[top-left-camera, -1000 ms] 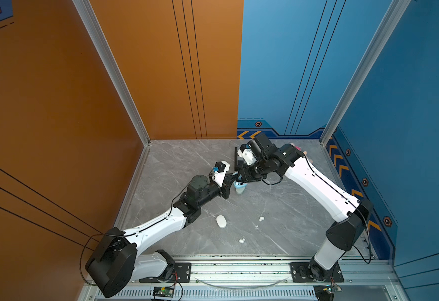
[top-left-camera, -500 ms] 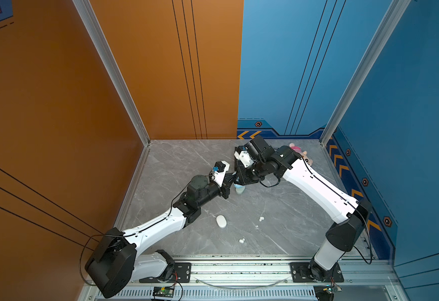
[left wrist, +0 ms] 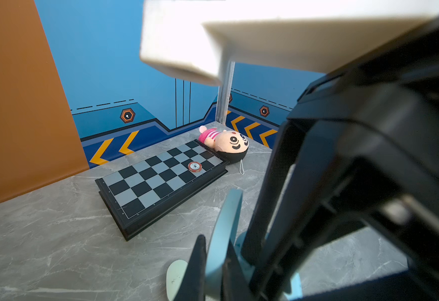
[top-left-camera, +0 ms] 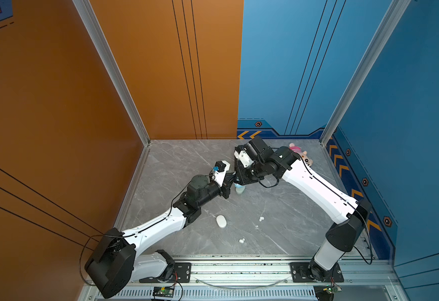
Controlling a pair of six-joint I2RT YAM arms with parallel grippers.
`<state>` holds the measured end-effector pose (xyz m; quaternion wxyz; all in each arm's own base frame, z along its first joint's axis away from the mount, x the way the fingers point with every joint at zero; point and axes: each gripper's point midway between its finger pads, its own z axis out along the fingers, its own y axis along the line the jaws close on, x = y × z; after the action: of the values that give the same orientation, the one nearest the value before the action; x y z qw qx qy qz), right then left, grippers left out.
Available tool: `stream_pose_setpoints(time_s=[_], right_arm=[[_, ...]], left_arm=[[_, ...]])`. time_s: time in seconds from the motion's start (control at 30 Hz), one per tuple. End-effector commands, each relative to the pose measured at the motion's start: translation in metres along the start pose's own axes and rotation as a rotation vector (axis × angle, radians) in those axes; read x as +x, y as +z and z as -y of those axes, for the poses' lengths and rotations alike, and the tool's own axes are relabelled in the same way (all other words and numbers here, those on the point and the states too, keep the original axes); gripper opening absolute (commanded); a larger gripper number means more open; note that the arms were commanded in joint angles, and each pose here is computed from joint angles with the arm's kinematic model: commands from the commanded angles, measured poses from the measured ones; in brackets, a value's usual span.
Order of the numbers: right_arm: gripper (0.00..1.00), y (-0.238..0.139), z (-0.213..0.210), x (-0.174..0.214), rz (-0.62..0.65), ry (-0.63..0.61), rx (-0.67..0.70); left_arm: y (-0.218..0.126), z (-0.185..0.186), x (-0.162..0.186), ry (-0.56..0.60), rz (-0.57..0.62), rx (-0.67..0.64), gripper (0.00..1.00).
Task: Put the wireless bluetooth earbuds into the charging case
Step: 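Lower the earbud into the empty case slot and open the right gripper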
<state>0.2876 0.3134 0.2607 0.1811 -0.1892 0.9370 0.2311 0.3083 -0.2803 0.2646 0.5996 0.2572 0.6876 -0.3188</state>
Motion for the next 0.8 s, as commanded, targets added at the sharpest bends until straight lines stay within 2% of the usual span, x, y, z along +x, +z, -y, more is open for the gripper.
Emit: stream_pose_setpoints(time_s=[0.0,0.3,0.63,0.77], right_arm=[[0.30,0.009,0.005,-0.001,-0.003,-0.015,0.033],[0.18,0.001,0.001,-0.004,0.023,-0.022,0.020],[0.16,-0.015,-0.006,-0.009,0.093,-0.070,-0.012],[0.17,-0.011,-0.003,-0.003,0.089,-0.077,-0.011]], left_arm=[[-0.005,0.008,-0.033,0.029,0.089,0.012,0.00],[-0.006,0.006,-0.031,0.027,0.086,0.005,0.00],[-0.006,0.005,-0.031,0.018,0.087,0.002,0.00],[-0.007,0.005,-0.033,0.009,0.090,0.007,0.00]])
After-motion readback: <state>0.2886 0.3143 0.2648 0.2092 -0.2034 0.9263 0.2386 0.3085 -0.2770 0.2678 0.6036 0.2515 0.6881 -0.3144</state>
